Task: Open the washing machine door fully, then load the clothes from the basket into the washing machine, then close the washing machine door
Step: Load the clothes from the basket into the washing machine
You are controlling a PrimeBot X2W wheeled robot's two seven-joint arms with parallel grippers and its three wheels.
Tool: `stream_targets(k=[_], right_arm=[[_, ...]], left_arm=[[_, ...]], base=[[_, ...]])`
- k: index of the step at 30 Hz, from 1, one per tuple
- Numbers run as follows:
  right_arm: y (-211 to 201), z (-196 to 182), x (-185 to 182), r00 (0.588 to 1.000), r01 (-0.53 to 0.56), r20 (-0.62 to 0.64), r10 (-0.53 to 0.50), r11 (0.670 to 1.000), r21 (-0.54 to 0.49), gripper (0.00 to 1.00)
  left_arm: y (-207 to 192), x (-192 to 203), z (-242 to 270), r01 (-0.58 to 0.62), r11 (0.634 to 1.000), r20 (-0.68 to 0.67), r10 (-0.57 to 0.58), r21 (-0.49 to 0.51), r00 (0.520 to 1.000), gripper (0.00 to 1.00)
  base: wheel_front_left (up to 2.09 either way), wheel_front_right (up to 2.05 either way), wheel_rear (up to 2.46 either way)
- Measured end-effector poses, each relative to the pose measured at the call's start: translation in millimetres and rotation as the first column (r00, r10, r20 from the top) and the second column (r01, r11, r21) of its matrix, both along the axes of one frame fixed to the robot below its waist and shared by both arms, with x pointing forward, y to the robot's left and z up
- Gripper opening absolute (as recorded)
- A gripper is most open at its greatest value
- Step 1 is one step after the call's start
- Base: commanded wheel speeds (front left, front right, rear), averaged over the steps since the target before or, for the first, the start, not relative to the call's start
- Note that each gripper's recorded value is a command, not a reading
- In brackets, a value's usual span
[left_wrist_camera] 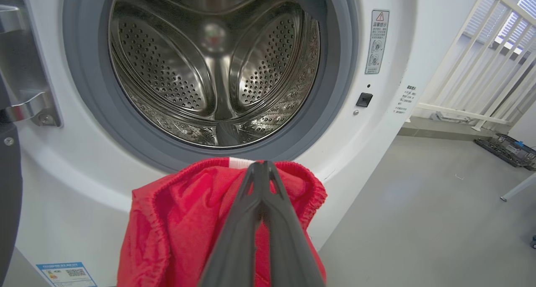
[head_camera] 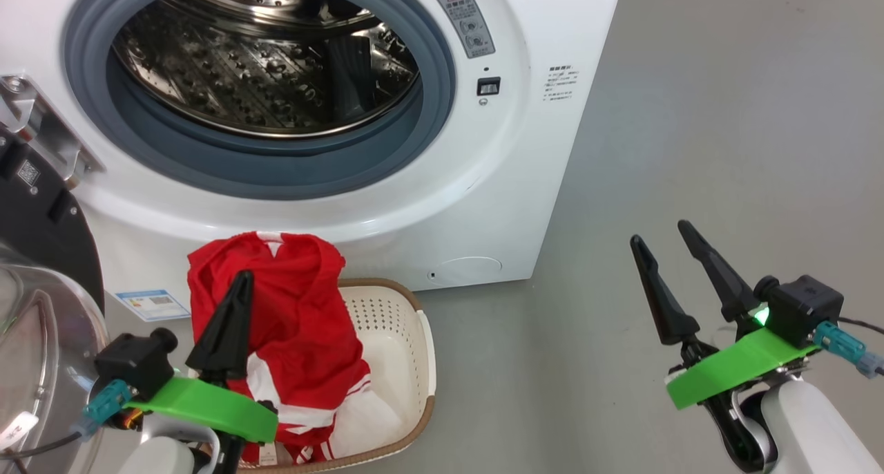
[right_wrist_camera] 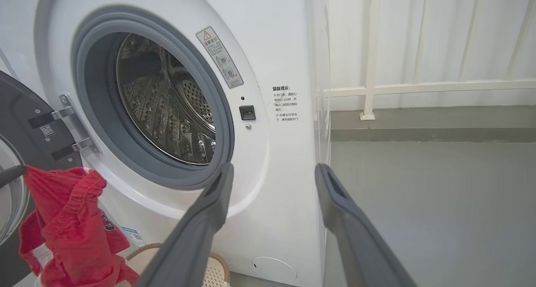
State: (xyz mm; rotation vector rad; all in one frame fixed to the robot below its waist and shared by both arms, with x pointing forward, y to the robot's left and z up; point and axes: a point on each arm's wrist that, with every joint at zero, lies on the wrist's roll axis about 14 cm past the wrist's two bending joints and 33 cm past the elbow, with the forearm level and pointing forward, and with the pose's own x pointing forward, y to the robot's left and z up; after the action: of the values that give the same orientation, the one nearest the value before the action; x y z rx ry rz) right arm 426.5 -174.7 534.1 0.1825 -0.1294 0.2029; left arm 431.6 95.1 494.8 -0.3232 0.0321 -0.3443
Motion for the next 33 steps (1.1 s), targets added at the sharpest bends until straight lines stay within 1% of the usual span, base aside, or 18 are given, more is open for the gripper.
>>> stream_targets(k=[4, 17, 21, 26, 33], right_arm=[[-2.1, -2.6, -3.6, 1.0, 0.004, -0.008, -0.004, 1.0, -0.003, 1.0], [-5.0, -5.6, -2.8, 1.0, 0.011, -0.017, -0.011, 1.0, 0.001, 1.0], [-5.4, -8.7, -1.2, 1.0, 0.012, -0.024, -0.012, 1.0, 0.002, 1.0], [-5.0, -14.9, 1.3, 0.999, 0.012, -0.04, -0.012, 1.0, 0.003, 1.0], [-5.1, -24.6, 6.7, 0.998, 0.017, -0.062, -0.016, 1.0, 0.008, 1.0]], left_arm=[[-1.7, -1.0, 10.3, -0.003, 1.0, 0.028, 0.004, -0.01, 1.0, 0.0], [-3.5, -1.1, 13.9, -0.005, 1.0, 0.037, 0.006, -0.018, 0.999, 0.0], [-3.0, 2.2, 14.0, 0.001, 1.0, 0.037, -0.001, -0.002, 0.999, 0.0], [-5.4, 18.9, 30.6, 0.006, 1.0, 0.084, -0.006, 0.001, 0.996, 0.0], [-9.5, 53.9, 59.8, 0.011, 1.0, 0.165, -0.011, 0.001, 0.986, 0.0]], base=[[0.0, 0.0, 0.0], [0.0, 0.0, 0.0], [0.0, 0.0, 0.0], [0.0, 0.0, 0.0], [0.0, 0.0, 0.0]])
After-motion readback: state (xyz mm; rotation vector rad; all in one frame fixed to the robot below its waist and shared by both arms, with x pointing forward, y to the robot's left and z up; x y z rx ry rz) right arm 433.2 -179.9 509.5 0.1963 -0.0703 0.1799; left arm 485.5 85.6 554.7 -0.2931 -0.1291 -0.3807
